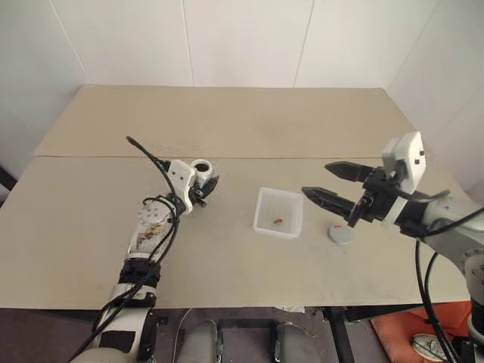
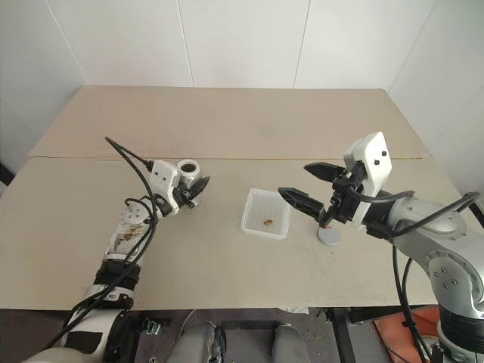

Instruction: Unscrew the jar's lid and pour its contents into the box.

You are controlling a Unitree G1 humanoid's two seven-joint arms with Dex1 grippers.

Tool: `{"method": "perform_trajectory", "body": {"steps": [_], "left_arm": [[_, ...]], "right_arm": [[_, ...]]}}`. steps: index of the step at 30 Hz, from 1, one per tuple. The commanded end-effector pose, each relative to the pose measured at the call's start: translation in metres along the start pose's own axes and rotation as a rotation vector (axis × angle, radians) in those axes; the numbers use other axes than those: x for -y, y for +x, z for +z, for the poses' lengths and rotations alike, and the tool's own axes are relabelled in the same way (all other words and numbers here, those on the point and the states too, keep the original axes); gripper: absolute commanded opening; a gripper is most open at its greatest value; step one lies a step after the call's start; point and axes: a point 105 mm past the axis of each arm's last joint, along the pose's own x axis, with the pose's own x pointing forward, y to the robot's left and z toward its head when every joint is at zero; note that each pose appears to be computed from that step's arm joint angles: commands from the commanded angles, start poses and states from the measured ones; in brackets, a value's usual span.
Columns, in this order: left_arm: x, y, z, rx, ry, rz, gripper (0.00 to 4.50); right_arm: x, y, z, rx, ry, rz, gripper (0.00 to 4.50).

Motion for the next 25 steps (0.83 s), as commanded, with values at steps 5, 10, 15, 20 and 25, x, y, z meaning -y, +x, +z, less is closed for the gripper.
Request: {"method": "perform_trajectory", "body": {"steps": [5, 10, 15, 20, 25], "left_arm": [[-0.007, -0.023, 0.003, -0.012, -0.048, -0.036, 4.24], [-0.011, -0.070, 0.017, -0.043, -0.008, -0.083, 4.48], [0.006, -0.112, 0.034, -0.074, 0.031, -0.213, 4.48], [0.000, -0.161, 0.061, -0.052, 0.102, -0.320, 4.48], [-0.003, -0.165, 0.060, -0.069, 0.120, -0.362, 4.48]], "right_arm": [[-0.003, -0.004, 0.012, 0.048, -0.049, 0.005, 4.50], [0.001, -0.010, 0.006, 0.027, -0.036, -0.009, 4.50], [0.012, -0.029, -0.005, -0.018, -0.019, -0.025, 4.50], [0.015, -0.052, -0.027, -0.066, 0.007, 0.008, 4.50], [0.017, -0.061, -0.046, -0.085, 0.025, 0.017, 4.50]]}}
